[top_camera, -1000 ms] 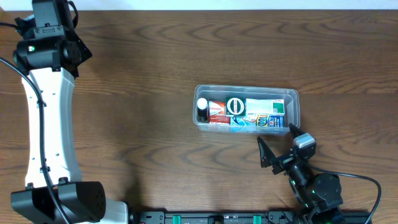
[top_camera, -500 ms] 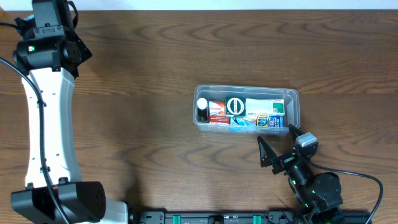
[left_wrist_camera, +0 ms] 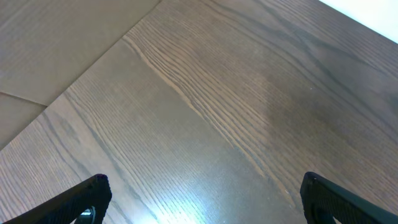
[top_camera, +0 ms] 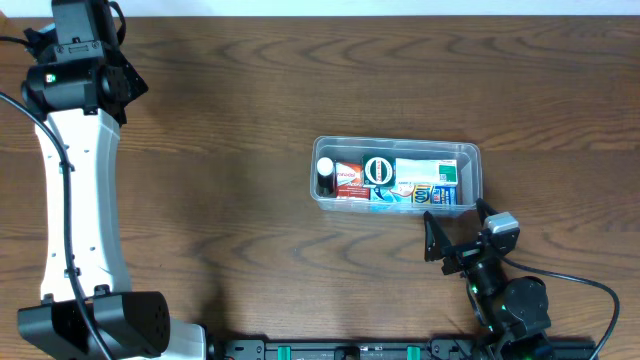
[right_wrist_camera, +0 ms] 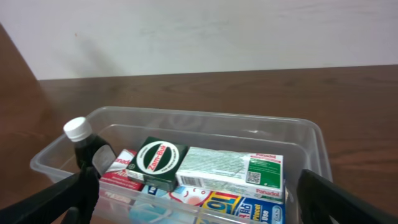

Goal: Pack container

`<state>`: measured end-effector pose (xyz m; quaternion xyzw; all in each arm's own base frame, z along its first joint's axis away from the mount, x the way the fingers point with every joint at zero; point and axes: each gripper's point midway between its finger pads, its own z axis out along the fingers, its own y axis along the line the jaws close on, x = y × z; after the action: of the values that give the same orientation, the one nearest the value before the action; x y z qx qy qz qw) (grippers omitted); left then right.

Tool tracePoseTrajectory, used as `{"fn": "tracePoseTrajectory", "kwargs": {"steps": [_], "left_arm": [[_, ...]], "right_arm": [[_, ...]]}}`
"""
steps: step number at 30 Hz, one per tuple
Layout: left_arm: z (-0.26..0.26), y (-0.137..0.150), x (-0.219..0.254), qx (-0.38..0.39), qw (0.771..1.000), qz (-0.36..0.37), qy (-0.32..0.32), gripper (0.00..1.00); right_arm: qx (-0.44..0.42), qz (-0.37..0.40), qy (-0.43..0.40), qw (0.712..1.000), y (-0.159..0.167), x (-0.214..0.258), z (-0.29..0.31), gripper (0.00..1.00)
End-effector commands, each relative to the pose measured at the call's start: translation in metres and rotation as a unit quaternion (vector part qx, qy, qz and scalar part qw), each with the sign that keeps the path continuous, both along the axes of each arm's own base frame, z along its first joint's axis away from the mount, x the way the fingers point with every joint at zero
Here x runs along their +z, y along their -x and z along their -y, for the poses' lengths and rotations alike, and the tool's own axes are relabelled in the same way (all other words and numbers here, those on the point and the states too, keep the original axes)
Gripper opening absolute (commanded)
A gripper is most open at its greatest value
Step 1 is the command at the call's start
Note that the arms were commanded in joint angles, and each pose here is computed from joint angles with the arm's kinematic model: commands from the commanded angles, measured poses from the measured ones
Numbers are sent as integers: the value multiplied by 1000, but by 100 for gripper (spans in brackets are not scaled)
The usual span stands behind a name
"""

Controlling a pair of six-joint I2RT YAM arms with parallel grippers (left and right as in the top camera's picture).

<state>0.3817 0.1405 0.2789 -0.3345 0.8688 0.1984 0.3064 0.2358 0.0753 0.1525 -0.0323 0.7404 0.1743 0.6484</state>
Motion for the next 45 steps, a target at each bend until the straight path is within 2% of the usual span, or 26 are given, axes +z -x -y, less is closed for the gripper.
{"fn": "tracePoseTrajectory", "kwargs": {"steps": [1,23,45], "left_arm": [[-3,3,10,6,1000,11,-8,98],[-3,3,10,6,1000,11,-8,98],[-3,3,10,6,1000,11,-8,98]], "right_arm": [[-27,-5,-1,1000,-3,-3,10,99],[-181,-5,-2,983,-12,-3,87,99],[-182,-5,-2,983,-12,-3,87,99]]}}
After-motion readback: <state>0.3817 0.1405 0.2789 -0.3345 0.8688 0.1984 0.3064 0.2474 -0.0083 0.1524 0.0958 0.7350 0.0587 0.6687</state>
